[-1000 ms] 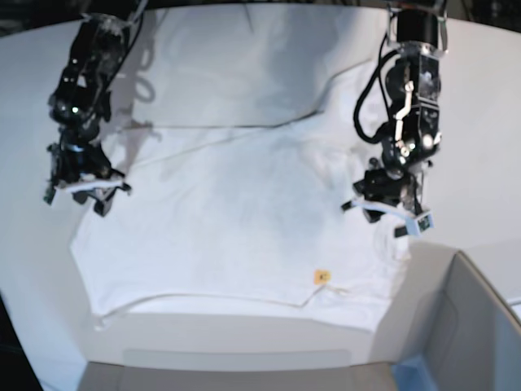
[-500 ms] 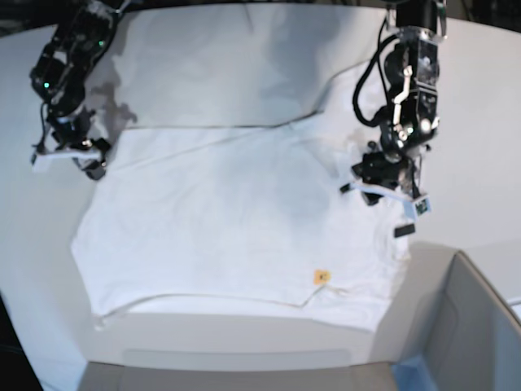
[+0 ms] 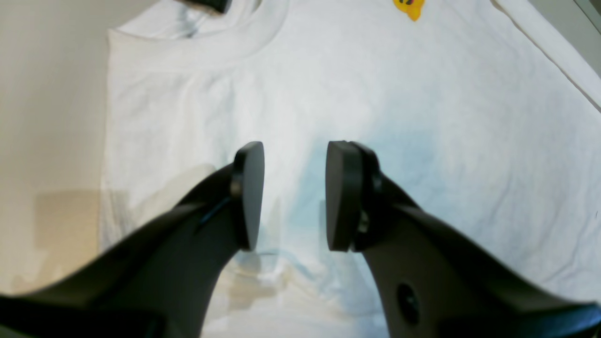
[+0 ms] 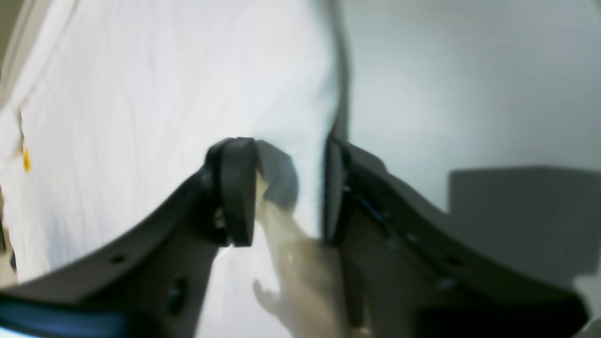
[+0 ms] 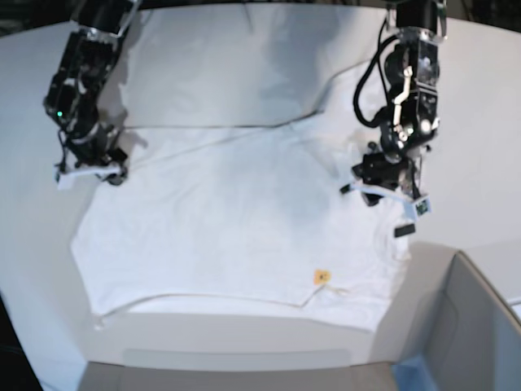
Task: Layout the t-shirt on the table in an organized manner, then fold the t-shirt properly
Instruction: 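Lower the right gripper onto the shirt's crumpled side and smooth it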
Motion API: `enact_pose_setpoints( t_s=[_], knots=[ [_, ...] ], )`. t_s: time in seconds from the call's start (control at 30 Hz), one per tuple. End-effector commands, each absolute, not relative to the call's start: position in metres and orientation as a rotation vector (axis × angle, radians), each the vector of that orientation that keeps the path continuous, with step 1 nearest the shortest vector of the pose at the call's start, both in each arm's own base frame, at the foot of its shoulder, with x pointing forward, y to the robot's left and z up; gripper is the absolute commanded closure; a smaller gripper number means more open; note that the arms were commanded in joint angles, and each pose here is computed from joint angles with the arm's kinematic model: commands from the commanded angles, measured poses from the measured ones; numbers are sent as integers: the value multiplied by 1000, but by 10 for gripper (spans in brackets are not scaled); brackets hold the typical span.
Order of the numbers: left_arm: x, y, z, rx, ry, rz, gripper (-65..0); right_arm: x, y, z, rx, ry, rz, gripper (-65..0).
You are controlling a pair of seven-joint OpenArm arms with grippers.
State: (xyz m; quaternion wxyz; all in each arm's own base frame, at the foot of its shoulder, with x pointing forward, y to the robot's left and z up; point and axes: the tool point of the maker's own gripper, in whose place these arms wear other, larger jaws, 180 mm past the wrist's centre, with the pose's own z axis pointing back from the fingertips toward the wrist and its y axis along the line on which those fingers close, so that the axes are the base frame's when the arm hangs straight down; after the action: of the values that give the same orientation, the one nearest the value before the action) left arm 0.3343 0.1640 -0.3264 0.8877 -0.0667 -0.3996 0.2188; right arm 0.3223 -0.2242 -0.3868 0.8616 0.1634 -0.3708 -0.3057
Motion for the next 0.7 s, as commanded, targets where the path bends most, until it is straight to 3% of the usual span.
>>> enact_pose_setpoints(
  t_s=[0.0, 0.07, 0.13, 0.47, 0.67],
  knots=[
    [343, 168, -311, -132, -888, 450, -229, 332, -224, -375, 351, -812, -627, -143],
    [343, 169, -311, -131, -891, 450, -229, 338, -223, -372, 357, -822, -626, -51],
    [343, 169, -311, -131, -891, 450, -229, 338, -223, -373, 358, -819, -628, 0],
    [342, 167, -313, -133, -883, 446, -229, 334, -238, -316, 195, -979, -480, 0],
    [342, 167, -313, -131, -882, 444, -229, 383, -187, -284, 20, -1046, -169, 0]
  ],
)
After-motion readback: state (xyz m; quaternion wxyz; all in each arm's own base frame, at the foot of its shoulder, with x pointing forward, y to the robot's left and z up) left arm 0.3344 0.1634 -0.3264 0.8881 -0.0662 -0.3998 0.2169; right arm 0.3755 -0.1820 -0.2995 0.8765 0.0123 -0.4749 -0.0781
